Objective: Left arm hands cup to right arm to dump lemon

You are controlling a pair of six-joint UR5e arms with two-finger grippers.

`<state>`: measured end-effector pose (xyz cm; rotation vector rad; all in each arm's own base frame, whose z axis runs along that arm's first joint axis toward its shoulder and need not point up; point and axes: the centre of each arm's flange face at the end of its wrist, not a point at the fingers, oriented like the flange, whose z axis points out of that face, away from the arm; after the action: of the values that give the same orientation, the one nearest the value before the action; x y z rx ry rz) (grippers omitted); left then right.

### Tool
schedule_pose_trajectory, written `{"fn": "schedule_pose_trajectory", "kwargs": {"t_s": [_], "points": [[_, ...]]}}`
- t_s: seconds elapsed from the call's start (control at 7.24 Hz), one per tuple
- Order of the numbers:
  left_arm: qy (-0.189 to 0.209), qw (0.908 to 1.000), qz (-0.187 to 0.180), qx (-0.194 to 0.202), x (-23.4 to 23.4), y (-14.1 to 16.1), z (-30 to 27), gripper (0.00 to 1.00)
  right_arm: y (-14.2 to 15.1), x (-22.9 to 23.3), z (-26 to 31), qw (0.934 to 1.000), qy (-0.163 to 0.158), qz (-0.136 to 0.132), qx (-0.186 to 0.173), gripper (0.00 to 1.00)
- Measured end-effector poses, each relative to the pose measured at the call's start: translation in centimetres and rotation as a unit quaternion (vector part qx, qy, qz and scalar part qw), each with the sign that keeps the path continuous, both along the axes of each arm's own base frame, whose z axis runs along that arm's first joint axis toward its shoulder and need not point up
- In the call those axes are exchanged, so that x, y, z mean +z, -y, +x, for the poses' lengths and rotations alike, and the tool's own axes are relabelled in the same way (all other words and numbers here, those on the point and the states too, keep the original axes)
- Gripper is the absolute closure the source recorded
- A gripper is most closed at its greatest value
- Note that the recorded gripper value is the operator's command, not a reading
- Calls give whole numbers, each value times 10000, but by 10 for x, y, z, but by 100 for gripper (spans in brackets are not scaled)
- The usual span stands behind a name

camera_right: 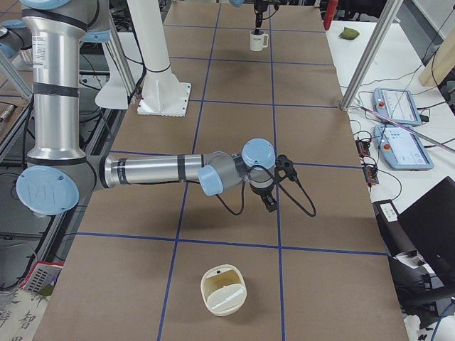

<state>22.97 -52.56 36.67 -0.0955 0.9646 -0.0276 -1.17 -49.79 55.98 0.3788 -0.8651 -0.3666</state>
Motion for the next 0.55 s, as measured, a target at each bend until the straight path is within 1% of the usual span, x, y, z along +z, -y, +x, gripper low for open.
{"fn": "schedule_pose_trajectory", "kwargs": {"t_s": [0.14,0.28,0.55], "points": [[-84,9998,-133,-128,-42,8,16,100,18,-25,-17,9999,100,-71,102,0],[-166,9989,-376,-221,-86,8,46,100,39,-58,-40,9995,197,-125,211,0],[-253,9934,-1020,-455,-157,10,105,100,73,-124,-98,9988,235,-77,432,1]]}}
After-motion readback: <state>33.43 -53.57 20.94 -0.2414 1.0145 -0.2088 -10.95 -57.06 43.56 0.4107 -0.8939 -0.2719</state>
